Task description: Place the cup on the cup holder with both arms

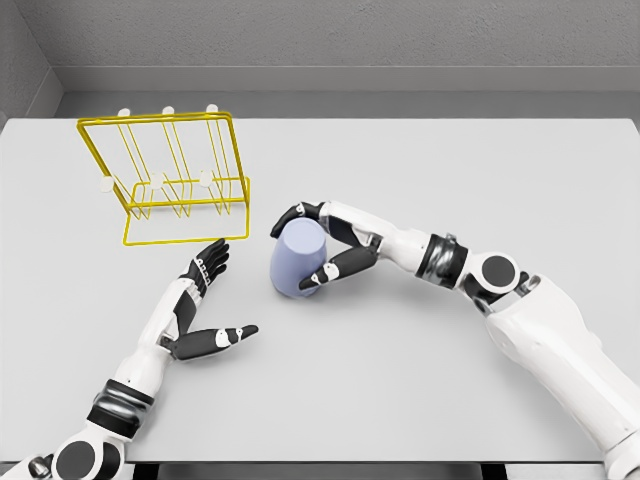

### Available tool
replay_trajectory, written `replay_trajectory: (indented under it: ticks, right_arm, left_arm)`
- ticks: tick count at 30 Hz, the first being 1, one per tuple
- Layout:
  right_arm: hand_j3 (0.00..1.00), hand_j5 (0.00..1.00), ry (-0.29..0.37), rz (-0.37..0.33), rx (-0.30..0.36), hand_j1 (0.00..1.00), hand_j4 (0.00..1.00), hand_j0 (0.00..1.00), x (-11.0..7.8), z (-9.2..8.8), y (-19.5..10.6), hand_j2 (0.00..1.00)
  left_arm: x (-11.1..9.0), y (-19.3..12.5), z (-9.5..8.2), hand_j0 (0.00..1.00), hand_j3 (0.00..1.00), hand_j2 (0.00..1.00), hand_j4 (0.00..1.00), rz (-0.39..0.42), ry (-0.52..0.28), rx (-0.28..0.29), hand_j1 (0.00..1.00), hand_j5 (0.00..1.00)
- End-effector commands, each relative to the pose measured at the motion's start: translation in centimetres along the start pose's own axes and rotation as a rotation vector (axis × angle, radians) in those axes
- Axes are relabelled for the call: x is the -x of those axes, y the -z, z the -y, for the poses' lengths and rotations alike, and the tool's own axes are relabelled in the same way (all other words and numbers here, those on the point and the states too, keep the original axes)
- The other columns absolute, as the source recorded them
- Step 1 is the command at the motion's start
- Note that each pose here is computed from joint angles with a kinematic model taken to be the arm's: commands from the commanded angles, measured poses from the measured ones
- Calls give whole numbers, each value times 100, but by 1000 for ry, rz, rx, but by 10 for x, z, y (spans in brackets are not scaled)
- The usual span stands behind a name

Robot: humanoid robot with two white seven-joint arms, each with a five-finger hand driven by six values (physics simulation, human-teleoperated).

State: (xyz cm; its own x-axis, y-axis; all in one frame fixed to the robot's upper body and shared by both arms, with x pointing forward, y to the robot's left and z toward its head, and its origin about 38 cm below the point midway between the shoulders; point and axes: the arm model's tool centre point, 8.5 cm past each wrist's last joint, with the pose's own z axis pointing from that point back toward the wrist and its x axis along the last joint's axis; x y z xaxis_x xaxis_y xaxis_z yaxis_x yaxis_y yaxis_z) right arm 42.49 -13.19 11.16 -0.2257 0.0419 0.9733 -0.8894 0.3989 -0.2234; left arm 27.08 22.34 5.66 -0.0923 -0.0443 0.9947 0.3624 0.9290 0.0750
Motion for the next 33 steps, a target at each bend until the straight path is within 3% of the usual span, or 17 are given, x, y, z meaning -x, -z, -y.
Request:
replay_trajectory:
  ticks: [1, 3, 5, 6, 18, 32, 33]
  right_arm:
    - [76, 76, 5, 2, 5, 76, 76, 76, 1, 1, 0, 76]
    - [80, 80, -7, -15, 3, 80, 80, 80, 4, 0, 0, 80]
    - [99, 99, -46, -41, -11, 99, 99, 99, 6, -1, 1, 99]
    - [100, 100, -52, -45, -12, 100, 100, 100, 6, -1, 1, 100]
    - [100, 100, -48, -58, -2, 100, 100, 100, 11, 2, -2, 100]
    - [100, 100, -60, -118, 75, 100, 100, 100, 18, 31, -32, 100]
    - [100, 100, -74, -135, 101, 100, 100, 100, 17, 41, -46, 100]
  left_arm:
    - [0, 0, 0, 100, 100, 100, 100, 3, 1, 1, 100, 100]
    - [0, -1, 1, 100, 100, 100, 100, 3, 0, 3, 100, 100]
    - [0, -1, 1, 100, 100, 100, 100, 4, -1, 3, 100, 100]
    - [0, -1, 1, 100, 100, 100, 100, 4, -1, 3, 100, 100]
    - [-1, -1, 2, 100, 100, 100, 100, 9, -2, 3, 100, 100]
    - [-3, 4, 6, 100, 100, 100, 100, 30, -18, -7, 100, 100]
    - [-3, 4, 6, 100, 100, 100, 100, 30, -16, -6, 100, 100]
